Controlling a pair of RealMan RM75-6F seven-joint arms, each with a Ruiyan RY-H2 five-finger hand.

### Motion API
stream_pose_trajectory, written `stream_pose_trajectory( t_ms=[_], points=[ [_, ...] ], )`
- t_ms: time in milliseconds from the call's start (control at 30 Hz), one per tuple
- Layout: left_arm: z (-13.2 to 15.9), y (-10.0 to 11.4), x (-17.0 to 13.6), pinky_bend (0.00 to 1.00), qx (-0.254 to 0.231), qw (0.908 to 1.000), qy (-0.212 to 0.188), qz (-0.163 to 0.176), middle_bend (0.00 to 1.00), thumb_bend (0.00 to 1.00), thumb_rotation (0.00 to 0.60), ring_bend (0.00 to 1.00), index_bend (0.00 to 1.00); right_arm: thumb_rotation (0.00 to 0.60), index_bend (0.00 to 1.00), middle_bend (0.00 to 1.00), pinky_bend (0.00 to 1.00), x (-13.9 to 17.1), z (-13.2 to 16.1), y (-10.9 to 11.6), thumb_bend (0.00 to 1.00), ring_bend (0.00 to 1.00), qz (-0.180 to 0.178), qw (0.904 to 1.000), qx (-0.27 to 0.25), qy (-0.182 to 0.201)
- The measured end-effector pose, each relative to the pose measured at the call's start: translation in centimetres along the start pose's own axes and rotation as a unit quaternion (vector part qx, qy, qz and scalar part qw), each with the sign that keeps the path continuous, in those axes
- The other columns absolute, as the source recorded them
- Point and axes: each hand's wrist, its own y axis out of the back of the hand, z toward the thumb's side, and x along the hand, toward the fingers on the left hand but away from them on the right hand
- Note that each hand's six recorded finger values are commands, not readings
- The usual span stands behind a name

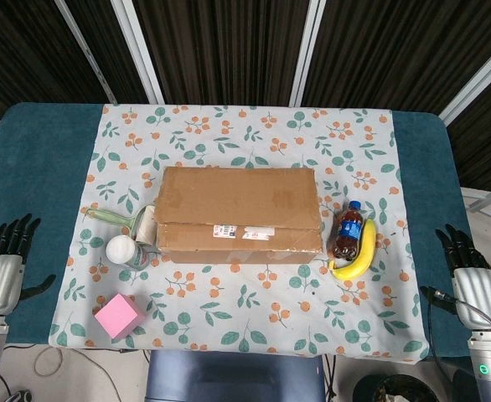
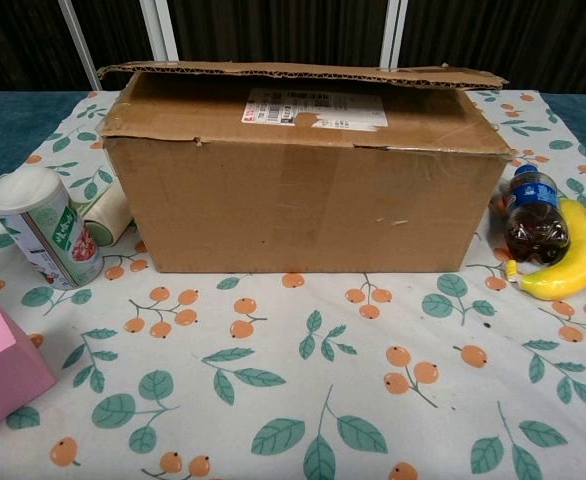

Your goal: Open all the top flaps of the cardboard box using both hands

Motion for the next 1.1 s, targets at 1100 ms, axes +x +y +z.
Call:
stream_pose_trajectory(
  t_ms=[1100],
  points=[
    [-0.24,0.36,-0.18,0.00,0.010,0.9999,-0.006,0.009,0.00,0.13,0.600,0.00,0.00,0.600,0.00,0.00,0.21,-0.03,0.77,0.24,0.20,0.00,-0.021,0.9997,-0.009,0.003]
  ],
)
